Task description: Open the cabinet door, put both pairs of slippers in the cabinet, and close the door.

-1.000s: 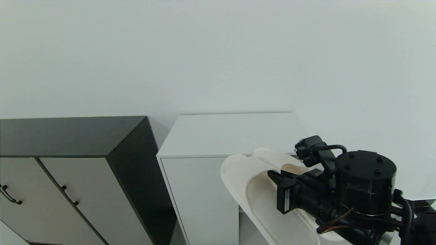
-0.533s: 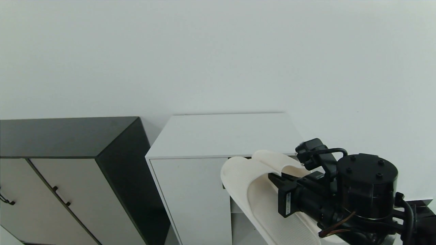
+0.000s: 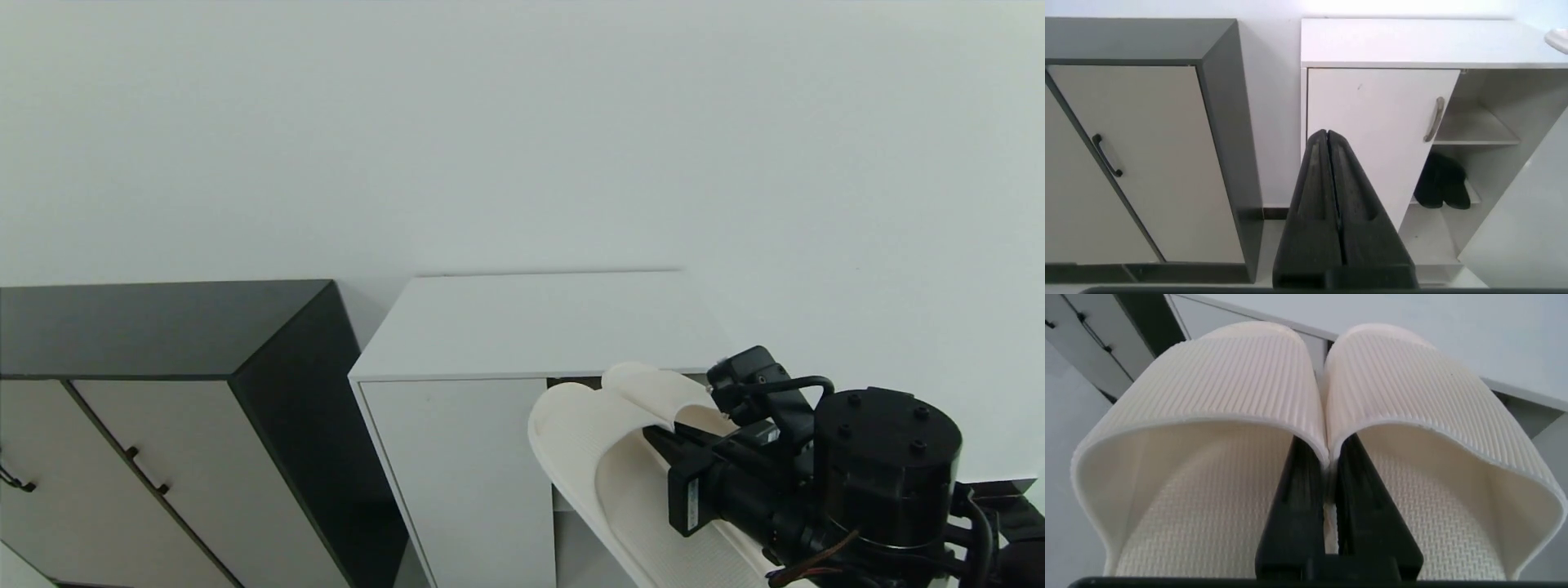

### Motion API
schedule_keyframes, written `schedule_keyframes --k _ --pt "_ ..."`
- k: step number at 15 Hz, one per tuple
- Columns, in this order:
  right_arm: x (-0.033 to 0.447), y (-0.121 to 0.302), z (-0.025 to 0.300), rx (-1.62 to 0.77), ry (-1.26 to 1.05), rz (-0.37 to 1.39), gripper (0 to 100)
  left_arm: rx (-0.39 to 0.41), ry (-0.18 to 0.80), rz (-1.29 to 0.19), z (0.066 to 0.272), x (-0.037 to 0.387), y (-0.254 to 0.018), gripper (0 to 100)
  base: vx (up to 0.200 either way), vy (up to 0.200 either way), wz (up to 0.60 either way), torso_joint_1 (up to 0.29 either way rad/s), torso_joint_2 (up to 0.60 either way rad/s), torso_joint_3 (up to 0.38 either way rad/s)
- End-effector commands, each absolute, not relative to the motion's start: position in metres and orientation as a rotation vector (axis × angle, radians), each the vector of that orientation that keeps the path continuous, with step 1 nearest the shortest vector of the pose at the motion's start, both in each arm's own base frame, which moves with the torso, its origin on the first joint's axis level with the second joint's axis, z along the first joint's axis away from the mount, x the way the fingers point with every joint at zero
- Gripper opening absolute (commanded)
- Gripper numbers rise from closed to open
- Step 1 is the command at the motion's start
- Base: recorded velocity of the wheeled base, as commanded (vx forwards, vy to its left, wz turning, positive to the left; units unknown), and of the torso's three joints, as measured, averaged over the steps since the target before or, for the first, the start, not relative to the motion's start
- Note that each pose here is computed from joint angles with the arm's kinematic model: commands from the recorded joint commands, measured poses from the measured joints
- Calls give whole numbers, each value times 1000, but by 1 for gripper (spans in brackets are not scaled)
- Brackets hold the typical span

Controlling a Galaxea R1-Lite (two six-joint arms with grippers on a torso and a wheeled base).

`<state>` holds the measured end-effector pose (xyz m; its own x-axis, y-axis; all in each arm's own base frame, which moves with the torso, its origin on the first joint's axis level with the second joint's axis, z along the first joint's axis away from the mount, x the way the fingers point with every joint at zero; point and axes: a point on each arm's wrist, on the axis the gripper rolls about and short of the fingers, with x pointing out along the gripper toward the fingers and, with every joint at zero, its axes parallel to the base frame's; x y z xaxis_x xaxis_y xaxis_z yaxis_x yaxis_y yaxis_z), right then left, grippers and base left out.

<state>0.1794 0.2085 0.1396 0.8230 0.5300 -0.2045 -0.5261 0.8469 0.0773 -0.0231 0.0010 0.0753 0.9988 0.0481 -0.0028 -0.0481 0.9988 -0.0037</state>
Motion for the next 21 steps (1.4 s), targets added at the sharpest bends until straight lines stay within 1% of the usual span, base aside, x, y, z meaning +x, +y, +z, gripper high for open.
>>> schedule_keyframes --k 1,7,21 --pt "180 209 138 15 228 560 0 -5 4 49 75 -23 1 0 0 0 0 0 0 0" --pt "180 209 136 15 225 562 0 -5 4 49 75 -23 1 0 0 0 0 -182 374 187" --pt "179 208 134 7 234 562 0 -5 4 49 75 -23 1 0 0 0 0 -262 528 266"
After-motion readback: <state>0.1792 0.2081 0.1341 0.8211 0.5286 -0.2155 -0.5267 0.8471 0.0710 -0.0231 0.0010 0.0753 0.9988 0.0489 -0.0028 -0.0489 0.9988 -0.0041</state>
